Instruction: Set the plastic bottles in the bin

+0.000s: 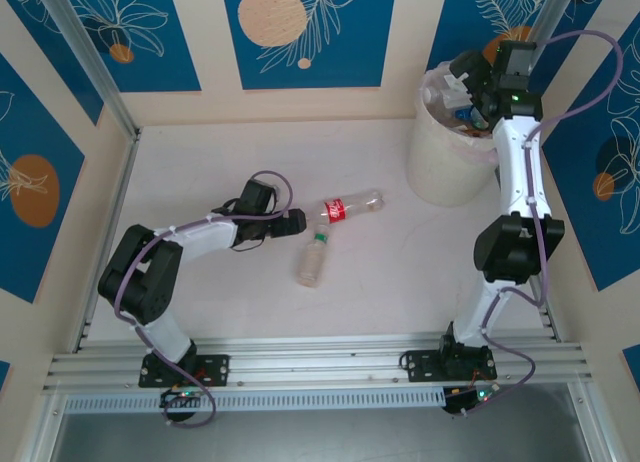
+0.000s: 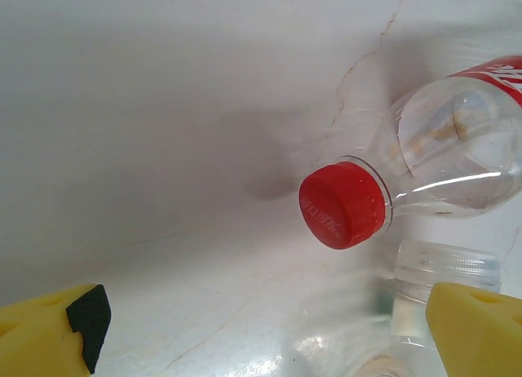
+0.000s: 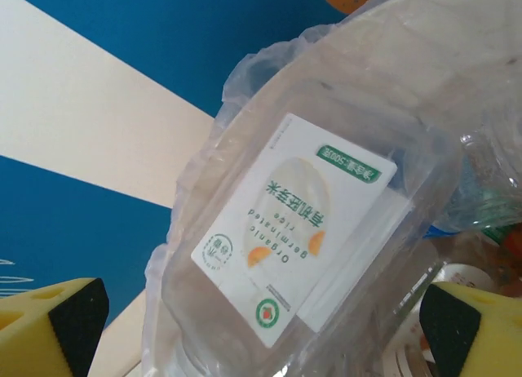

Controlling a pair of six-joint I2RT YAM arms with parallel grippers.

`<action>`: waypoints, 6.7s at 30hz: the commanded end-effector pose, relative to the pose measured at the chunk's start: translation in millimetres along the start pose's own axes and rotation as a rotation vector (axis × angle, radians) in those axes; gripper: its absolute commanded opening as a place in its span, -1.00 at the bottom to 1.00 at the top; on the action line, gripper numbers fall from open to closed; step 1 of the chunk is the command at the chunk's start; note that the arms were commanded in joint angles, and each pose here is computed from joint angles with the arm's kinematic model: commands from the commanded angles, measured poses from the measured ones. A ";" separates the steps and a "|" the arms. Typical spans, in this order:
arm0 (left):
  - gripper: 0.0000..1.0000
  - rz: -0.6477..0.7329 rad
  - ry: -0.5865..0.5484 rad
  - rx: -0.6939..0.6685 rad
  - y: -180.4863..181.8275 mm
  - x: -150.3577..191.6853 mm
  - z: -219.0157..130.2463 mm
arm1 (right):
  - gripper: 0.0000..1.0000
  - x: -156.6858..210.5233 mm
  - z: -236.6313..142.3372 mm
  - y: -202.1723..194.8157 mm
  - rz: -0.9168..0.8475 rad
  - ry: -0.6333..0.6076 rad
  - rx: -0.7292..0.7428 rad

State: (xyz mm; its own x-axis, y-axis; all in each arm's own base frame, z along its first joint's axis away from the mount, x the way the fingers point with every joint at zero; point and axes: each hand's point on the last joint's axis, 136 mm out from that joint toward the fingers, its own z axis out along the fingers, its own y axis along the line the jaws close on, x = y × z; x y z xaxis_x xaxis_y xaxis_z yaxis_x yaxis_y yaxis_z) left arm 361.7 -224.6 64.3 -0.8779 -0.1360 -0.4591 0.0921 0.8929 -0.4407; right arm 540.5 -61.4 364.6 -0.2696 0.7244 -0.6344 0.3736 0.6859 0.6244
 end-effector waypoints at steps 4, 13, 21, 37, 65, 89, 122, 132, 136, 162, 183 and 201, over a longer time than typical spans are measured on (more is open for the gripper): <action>1.00 -0.014 -0.009 0.028 -1.9 -2.1 -3.7 | 0.99 -10.6 -3.4 0.3 -0.041 -0.023 0.006; 1.00 0.038 -0.019 0.070 -10.6 -6.3 -6.4 | 0.99 38.1 -44.2 64.3 -0.296 0.079 -0.212; 1.00 0.342 0.008 0.124 -35.3 -23.7 11.0 | 0.99 131.1 -94.9 67.7 -0.305 0.231 -0.321; 0.88 0.424 0.100 0.292 -69.5 -15.1 34.2 | 0.87 312.4 -56.1 -42.8 0.270 0.511 0.063; 0.88 0.407 0.122 0.460 -89.0 0.6 34.0 | 0.53 410.7 36.4 -97.1 0.403 0.556 0.396; 1.00 0.282 -0.280 0.216 -62.2 -53.8 -59.8 | -0.31 228.0 -79.8 111.6 -0.235 0.130 -0.507; 1.00 0.177 -0.250 0.191 -45.2 -43.3 -45.4 | -0.34 -67.5 -184.3 39.2 -0.333 -0.465 -0.183; 1.00 0.170 -0.244 0.190 -44.7 -43.6 -42.6 | -0.34 -86.9 -156.5 11.5 -0.359 -0.597 -0.041; 1.00 0.158 -0.232 0.189 -43.2 -41.6 -37.6 | -0.33 -62.8 -115.7 -5.0 -0.363 -0.484 0.002; 1.00 0.130 -0.175 0.177 -37.0 -34.2 -19.5 | 0.69 1.4 -31.6 -48.1 -0.299 0.035 0.101; 1.00 0.144 -0.117 0.228 -43.7 -23.9 -11.8 | -0.16 13.7 -8.4 -35.5 -0.260 0.231 -0.130; 1.00 0.318 0.113 -0.061 -28.5 97.0 -51.4 | 0.37 -6.0 -90.1 8.6 -0.296 0.000 -0.182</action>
State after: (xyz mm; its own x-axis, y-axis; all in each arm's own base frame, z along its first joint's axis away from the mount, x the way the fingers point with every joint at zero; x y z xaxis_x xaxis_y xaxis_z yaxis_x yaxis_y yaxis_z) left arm 271.7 -260.6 84.5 -0.8462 0.1250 -0.5181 0.3421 0.8728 -0.3482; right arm 490.2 -61.0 353.9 -0.4899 0.5070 -0.7092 0.1883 0.8558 0.4818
